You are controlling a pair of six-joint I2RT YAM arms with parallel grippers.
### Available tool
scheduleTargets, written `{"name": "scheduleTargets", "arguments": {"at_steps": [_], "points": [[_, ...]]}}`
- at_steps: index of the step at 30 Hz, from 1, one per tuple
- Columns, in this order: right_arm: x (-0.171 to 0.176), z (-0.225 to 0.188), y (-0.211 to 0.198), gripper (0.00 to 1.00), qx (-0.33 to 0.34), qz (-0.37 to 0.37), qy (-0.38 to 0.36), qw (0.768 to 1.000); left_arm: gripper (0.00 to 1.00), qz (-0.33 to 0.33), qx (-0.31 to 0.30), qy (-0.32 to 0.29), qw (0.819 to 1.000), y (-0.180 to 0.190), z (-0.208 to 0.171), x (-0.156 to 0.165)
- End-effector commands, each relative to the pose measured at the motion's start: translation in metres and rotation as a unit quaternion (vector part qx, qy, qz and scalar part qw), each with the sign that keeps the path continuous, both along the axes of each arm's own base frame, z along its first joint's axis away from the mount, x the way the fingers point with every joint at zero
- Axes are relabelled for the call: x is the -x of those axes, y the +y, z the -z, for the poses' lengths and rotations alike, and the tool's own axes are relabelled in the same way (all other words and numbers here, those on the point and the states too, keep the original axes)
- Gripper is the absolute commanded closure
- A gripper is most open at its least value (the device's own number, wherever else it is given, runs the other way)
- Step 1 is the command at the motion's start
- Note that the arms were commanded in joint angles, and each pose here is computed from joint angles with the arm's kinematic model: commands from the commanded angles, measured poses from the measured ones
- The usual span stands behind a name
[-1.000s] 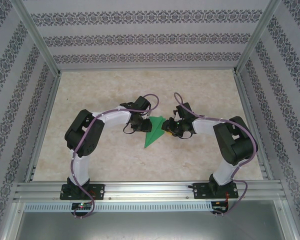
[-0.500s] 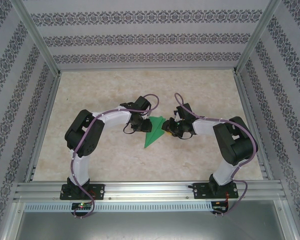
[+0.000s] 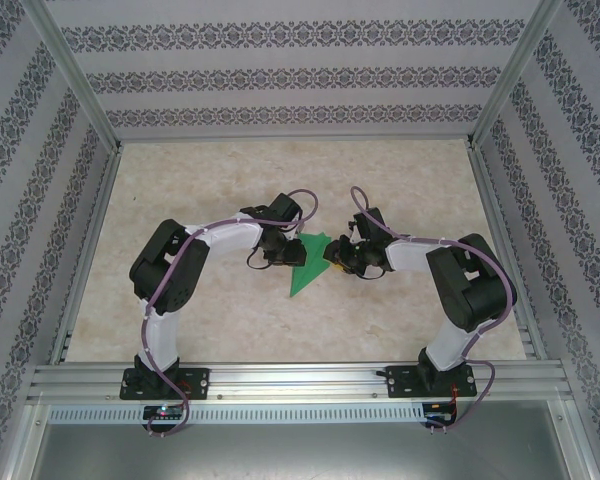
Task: Fold a paper plane with a square sheet of paper (pick it up from the middle)
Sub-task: Turn over the paper at the center of the table.
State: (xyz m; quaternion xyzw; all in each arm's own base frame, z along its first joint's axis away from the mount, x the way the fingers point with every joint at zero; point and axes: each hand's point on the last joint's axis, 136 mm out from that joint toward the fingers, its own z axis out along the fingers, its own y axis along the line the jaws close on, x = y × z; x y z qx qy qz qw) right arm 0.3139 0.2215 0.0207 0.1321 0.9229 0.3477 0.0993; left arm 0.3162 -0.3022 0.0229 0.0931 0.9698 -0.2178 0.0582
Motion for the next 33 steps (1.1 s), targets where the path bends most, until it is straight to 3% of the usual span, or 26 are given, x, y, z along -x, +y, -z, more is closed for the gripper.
{"name": "scheduleTargets", "arguments": {"at_steps": [1, 33], "points": [[0.004, -0.008, 0.016, 0.68, -0.036, -0.022, -0.012, 0.999, 0.7, 0.009, 0.013, 0.03, 0.999, -0.006, -0.001, 0.018], [-0.008, -0.023, 0.017, 0.63, -0.068, -0.007, -0.038, 0.997, 0.7, 0.003, 0.023, 0.036, 0.999, -0.009, -0.009, 0.019]]}}
